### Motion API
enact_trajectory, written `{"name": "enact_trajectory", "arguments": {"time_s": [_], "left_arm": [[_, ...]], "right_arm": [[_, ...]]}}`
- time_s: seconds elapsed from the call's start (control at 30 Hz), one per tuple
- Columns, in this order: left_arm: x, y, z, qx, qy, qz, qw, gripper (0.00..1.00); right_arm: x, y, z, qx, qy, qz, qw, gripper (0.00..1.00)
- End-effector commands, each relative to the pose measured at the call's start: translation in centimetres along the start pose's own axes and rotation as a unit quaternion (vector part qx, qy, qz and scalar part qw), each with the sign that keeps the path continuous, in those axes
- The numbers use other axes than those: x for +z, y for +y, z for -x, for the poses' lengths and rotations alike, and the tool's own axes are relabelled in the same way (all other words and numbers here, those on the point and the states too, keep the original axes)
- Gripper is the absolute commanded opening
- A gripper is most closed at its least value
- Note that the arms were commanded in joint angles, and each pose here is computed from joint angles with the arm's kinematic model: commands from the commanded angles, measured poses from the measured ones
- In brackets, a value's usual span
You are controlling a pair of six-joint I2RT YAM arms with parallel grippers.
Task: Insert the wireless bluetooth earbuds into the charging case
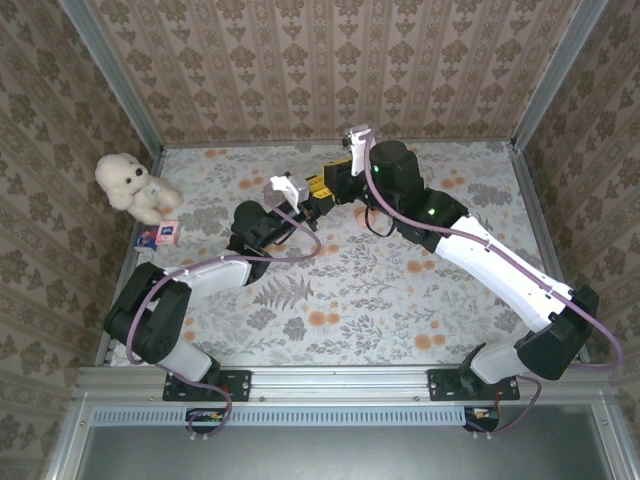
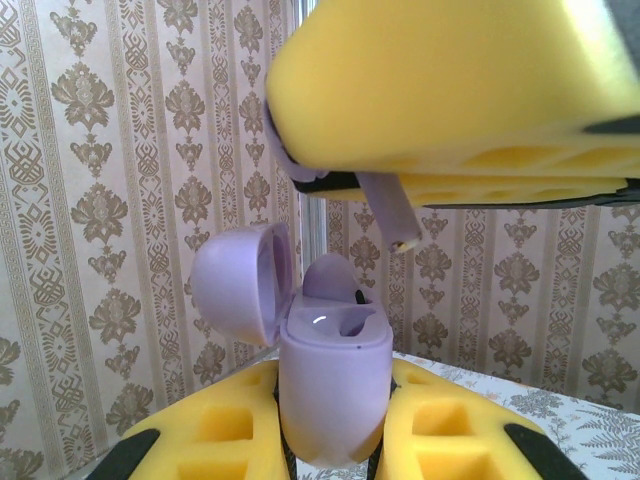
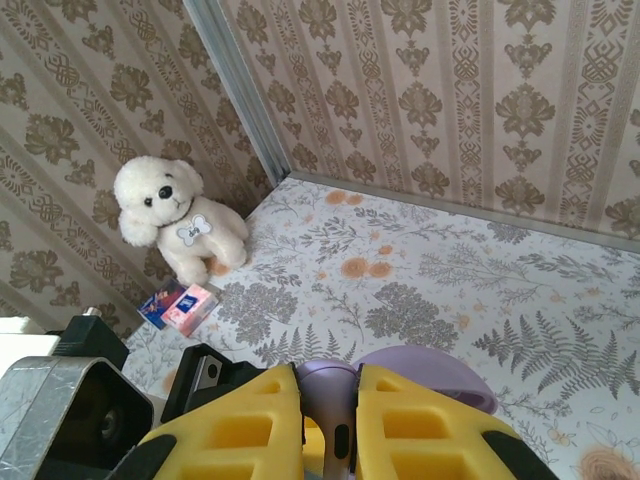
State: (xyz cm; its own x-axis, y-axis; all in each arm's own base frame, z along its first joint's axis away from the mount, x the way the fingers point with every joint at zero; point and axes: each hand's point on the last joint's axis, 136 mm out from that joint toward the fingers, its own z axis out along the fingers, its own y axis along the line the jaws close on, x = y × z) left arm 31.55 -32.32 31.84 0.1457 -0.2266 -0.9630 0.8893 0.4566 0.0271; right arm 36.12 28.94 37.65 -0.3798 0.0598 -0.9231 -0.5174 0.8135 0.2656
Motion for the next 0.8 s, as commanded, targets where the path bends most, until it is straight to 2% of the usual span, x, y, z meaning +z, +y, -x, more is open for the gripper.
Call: {"name": "enact_trajectory", "arguments": {"time_s": [0.0, 0.77], "left_arm": [[0.5, -0.6, 2.2, 0.011, -0.033, -0.013, 0.999, 0.0], [0.6, -0.6, 2.5, 0.012, -0.035, -0.013, 0.999, 0.0]], "right_arm": [[-0.3, 0.1, 1.0, 0.011, -0.011, 0.004, 1.0, 0.16], [1.5, -2.1, -2.0, -0.012, 0.03, -0.034, 0.999, 0.16]]}}
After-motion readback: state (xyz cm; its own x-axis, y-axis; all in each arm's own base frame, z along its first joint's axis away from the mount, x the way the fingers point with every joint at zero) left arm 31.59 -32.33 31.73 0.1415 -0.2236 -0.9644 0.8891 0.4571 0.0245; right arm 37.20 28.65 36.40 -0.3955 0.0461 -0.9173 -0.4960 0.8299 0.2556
